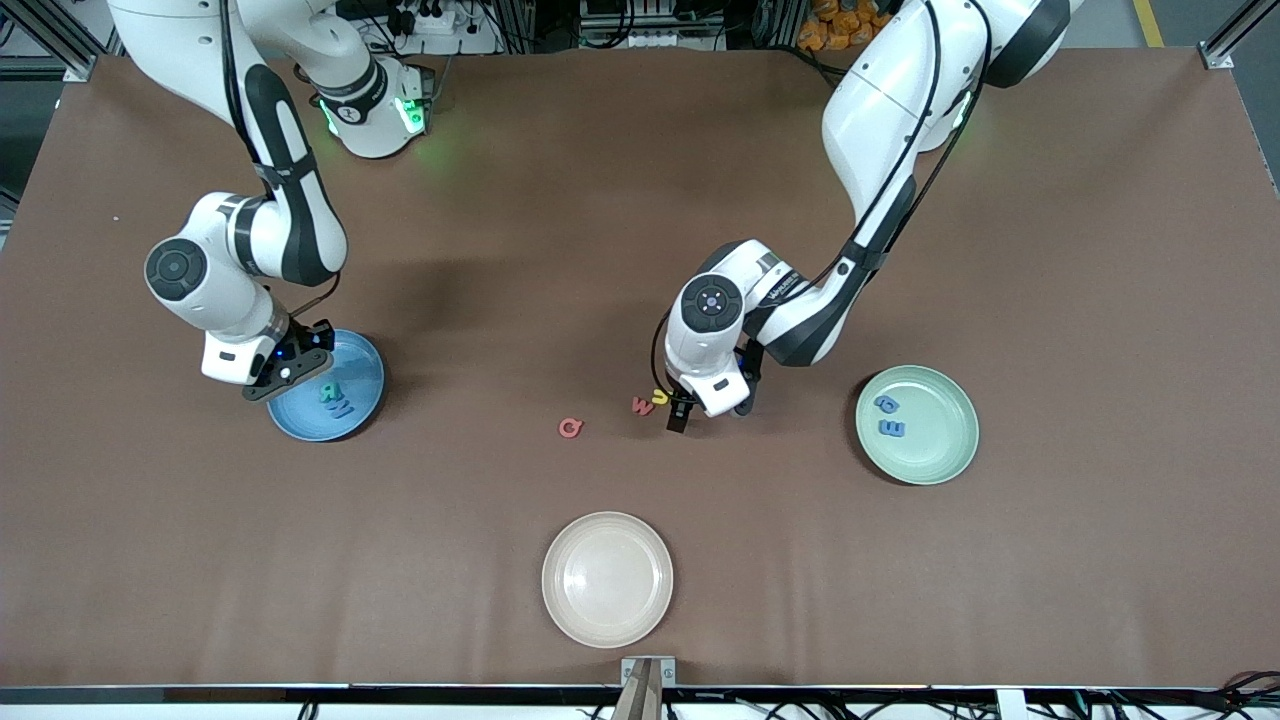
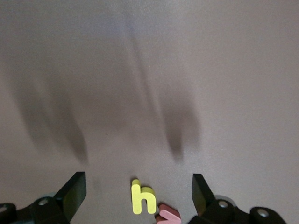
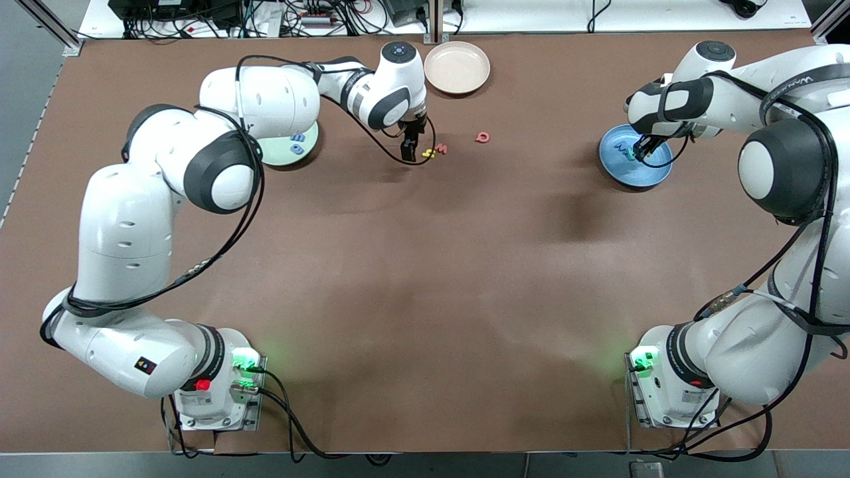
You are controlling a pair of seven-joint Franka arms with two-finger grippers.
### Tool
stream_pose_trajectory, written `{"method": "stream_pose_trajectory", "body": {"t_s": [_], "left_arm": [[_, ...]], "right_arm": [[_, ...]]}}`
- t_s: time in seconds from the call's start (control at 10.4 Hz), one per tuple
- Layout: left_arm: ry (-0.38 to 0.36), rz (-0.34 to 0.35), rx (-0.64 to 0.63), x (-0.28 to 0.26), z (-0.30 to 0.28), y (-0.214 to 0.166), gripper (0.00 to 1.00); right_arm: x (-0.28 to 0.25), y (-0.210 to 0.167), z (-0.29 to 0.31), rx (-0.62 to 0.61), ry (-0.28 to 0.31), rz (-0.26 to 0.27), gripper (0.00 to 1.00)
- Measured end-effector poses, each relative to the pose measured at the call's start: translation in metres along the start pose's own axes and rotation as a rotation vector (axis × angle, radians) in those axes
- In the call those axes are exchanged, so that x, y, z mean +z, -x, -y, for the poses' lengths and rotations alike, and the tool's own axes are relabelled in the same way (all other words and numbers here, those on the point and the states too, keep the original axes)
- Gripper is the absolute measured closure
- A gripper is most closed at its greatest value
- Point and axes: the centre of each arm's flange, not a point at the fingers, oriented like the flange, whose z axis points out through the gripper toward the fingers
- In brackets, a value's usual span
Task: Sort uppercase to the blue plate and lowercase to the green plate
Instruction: 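Drop the yellow H on the blue plate while the left gripper reaches h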
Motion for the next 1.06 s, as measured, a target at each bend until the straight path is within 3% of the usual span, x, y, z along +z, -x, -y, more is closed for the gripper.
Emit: {"method": "stream_pose_trajectory", "body": {"t_s": [0.19,0.29,0.68,0.87,1.06], "left_arm": [[0.004,0.003,-0.021,-0.001,0.000,0.005,0.00],[0.002,0.003,-0.032,0.002,0.002,0.010,0.00],[-0.025,-0.005,-0.034,0.025,0.015,0.025,0.00],[-0.025,-0.008,-0.035,0.030,0.016,0.026,0.00],[-0.025,-0.009,-0.036,0.031,0.015,0.024,0.00]], "right_arm": [[0.000,0.000,0.000,0.004,-0.001,-0.002,0.57],[0.000,0.000,0.000,0.004,-0.002,-0.002,0.48],[-0.001,-0.001,0.001,0.129,-0.074,-0.059,0.46],[-0.007,-0.008,0.004,0.150,-0.111,-0.072,0.42],[-0.015,-0.015,0.005,0.173,-0.127,-0.086,0.44]]}}
